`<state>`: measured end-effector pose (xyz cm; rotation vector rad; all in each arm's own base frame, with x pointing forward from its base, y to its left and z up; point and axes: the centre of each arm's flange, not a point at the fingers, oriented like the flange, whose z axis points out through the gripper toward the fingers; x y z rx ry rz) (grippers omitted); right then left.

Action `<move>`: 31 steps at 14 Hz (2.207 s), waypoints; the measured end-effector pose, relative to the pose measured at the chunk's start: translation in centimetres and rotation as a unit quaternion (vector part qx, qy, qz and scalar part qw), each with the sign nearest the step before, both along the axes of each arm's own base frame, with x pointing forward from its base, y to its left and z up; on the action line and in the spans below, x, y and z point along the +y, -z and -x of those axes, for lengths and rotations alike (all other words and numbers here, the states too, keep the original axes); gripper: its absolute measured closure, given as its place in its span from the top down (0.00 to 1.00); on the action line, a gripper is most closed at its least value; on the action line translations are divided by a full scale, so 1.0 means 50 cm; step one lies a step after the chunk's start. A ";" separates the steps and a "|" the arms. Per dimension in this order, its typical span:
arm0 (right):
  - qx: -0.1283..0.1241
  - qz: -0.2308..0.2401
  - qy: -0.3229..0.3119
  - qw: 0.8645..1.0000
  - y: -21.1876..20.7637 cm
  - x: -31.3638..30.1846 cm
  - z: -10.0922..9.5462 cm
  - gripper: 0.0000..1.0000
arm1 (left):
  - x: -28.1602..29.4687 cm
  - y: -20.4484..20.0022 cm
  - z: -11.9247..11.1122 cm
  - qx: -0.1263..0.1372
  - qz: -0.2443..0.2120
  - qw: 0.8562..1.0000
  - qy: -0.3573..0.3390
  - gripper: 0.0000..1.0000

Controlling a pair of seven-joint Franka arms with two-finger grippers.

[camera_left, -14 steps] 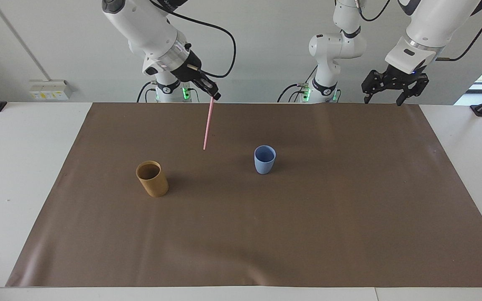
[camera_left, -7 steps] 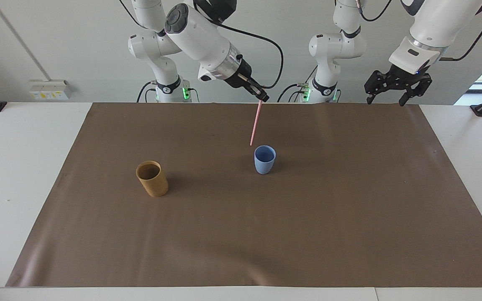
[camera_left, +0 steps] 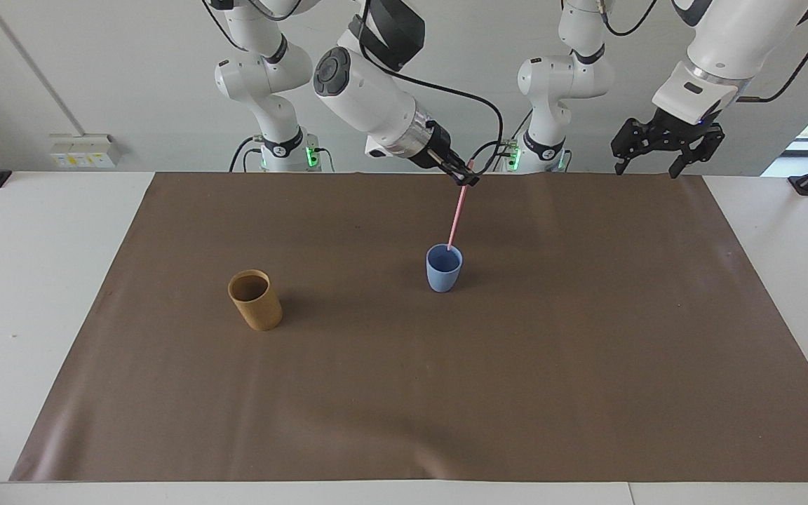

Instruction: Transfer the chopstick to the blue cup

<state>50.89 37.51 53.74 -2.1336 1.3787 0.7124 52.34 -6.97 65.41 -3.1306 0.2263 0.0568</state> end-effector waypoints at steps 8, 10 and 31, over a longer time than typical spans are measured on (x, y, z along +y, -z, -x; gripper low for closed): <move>0.030 0.018 0.003 0.999 0.083 -0.015 -0.005 0.08 | 0.003 0.000 0.000 0.000 0.000 1.000 -0.002 1.00; 0.028 0.019 0.003 0.999 0.100 -0.015 -0.012 0.08 | 0.004 0.000 -0.001 0.000 0.000 1.000 -0.002 1.00; -0.213 0.226 -0.125 0.943 0.026 -0.262 -0.160 1.00 | 0.004 -0.004 -0.007 -0.014 0.002 1.000 -0.002 1.00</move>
